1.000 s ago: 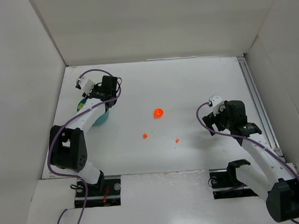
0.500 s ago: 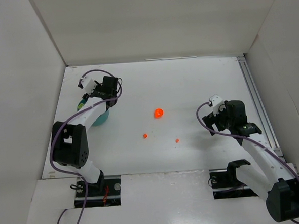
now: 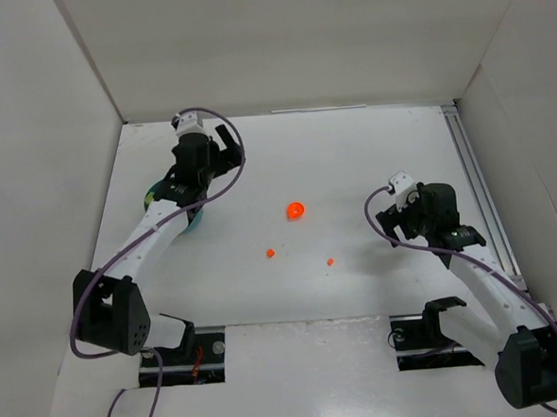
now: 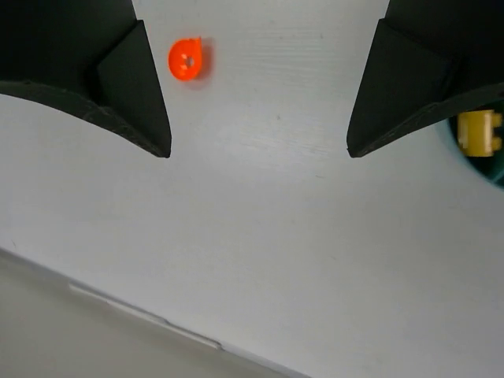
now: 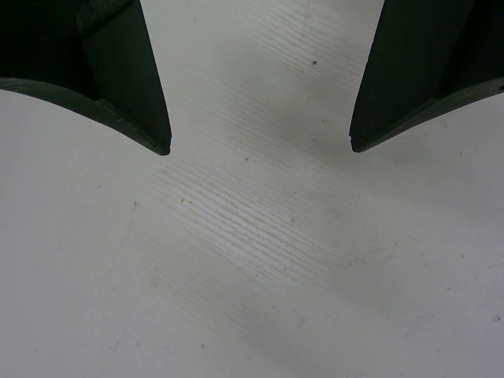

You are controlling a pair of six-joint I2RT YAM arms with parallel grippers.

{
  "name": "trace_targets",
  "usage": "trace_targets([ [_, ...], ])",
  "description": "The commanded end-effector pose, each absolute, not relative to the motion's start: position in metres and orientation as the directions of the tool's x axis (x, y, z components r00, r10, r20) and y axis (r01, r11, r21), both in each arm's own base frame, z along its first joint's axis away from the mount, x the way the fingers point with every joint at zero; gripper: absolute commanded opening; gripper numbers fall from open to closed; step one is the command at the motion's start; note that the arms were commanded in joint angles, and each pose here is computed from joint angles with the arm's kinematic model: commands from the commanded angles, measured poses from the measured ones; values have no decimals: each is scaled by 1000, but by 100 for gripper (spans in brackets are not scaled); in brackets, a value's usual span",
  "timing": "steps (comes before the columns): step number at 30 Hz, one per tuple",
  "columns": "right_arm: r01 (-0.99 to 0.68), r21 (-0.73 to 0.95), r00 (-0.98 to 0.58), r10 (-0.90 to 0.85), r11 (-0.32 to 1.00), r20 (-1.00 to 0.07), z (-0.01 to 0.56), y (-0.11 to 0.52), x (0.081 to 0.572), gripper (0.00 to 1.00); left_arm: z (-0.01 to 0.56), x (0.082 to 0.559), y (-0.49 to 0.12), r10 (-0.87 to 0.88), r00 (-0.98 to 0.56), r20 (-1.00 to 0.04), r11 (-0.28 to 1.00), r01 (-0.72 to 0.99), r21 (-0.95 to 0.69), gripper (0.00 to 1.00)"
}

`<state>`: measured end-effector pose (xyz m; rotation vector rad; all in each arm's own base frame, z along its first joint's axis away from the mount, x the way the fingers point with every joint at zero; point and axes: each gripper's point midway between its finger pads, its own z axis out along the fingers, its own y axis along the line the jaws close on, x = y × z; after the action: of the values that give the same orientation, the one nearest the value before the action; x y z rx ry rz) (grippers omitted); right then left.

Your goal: Sort the legos into containers by color

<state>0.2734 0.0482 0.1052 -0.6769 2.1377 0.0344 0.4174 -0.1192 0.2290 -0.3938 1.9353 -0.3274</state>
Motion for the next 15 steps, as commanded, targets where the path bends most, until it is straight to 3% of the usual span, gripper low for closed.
trace_targets([
  [1,-463,-255,-368,-446,849,-816,138,53,301,100,219,392,-195,-261,-507,-822,829,318,-459,88],
  [4,-472,-244,-347,-433,847,-832,141,58,305,100,199,374,-228,-199,-587,-785,747,428,-509,83],
  [11,-456,-246,-248,-387,855,-888,180,68,327,100,149,361,-289,-61,-685,-726,735,462,-497,69],
  [15,-473,-247,-239,-393,846,-888,181,71,328,100,128,370,-293,-43,-701,-712,791,412,-453,48],
])
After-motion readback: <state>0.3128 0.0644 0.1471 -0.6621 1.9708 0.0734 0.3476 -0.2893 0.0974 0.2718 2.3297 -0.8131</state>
